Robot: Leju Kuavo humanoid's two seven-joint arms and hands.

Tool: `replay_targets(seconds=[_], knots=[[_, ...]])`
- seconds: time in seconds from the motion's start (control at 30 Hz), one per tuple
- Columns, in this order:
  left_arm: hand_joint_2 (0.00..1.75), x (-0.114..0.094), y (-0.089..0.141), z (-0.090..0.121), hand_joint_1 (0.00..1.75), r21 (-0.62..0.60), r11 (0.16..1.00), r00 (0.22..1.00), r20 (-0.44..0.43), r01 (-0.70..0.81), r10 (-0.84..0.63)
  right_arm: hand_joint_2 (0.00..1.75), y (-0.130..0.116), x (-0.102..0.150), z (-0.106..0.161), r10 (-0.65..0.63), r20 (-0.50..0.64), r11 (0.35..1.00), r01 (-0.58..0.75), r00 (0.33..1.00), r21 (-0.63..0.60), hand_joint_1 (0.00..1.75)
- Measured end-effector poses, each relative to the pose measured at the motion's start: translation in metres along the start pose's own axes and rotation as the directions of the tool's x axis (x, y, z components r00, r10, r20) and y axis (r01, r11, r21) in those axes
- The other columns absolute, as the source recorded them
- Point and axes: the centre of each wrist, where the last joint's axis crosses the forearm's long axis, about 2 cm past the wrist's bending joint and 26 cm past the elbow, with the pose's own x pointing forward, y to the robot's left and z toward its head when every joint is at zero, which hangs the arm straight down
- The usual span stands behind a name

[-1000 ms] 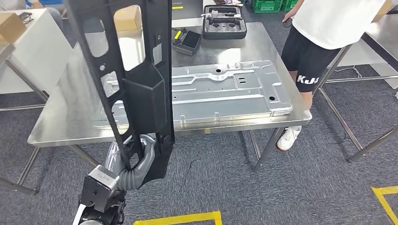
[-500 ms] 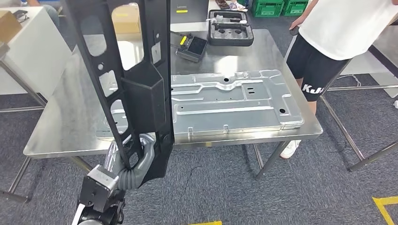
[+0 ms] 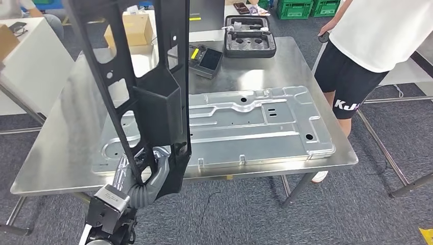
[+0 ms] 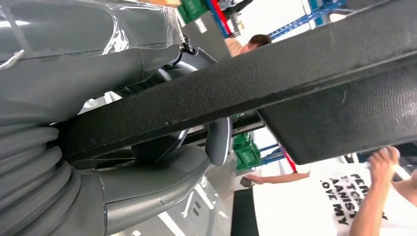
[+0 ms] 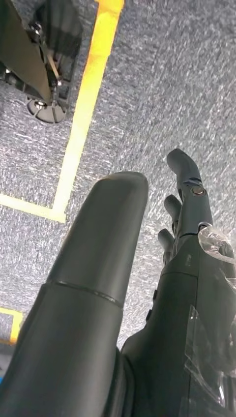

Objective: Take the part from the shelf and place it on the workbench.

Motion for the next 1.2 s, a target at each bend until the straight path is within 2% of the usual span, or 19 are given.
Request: replay_targets(seconds=[0.13, 0.33, 0.53, 0.63, 0.77, 0.87, 1.03, 1.17, 1.2], knots=[[1.75, 0.001, 0.0, -0.007, 1.75, -0.015, 0.999, 0.998, 0.044, 0.048, -0.047, 0.0, -0.001, 0.003, -0.001, 0.018, 0.01, 1.0, -0.018, 1.0, 0.005, 0.0], [1.75, 0.002, 0.003, -0.041, 1.75, -0.02, 0.974, 0.968, 0.117, 0.224, -0.221, 0.0, -0.003, 0.016, -0.003, 0.067, 0.025, 0.997, -0.068, 0.997, 0.027, 0.0], [1.75, -0.003, 0.005, -0.077, 1.75, 0.028, 0.854, 0.843, 0.147, 0.519, -0.517, 0.0, -0.007, 0.027, -0.005, 0.115, 0.04, 0.993, -0.117, 0.993, 0.034, 0.0], [1.75, -0.012, 0.006, -0.09, 1.75, 0.021, 0.771, 0.765, 0.106, 0.637, -0.635, 0.0, -0.007, 0.03, -0.005, 0.136, 0.039, 0.989, -0.137, 0.99, 0.045, 0.0], [1.75, -0.027, 0.016, -0.113, 1.75, -0.005, 0.588, 0.587, 0.044, 0.809, -0.808, 0.0, -0.008, 0.034, -0.005, 0.165, 0.041, 0.984, -0.167, 0.985, 0.055, 0.0], [1.75, -0.039, 0.026, -0.128, 1.75, -0.07, 0.469, 0.47, -0.007, 0.88, -0.883, 0.0, -0.009, 0.039, -0.006, 0.179, 0.046, 0.982, -0.181, 0.983, 0.057, 0.0], [1.75, -0.067, 0.039, -0.136, 1.75, -0.212, 0.379, 0.364, -0.109, 0.901, -0.925, 0.0, -0.009, 0.045, -0.006, 0.19, 0.059, 0.979, -0.194, 0.98, 0.064, 0.0], [1.75, -0.092, 0.048, -0.13, 1.75, -0.314, 0.33, 0.29, -0.166, 0.891, -0.942, 0.0, -0.007, 0.046, -0.006, 0.198, 0.061, 0.977, -0.202, 0.978, 0.069, 0.0], [1.75, -0.097, 0.049, -0.129, 1.31, -0.331, 0.32, 0.276, -0.174, 0.888, -0.945, 0.0, -0.006, 0.047, -0.006, 0.201, 0.062, 0.976, -0.205, 0.978, 0.071, 0.0]])
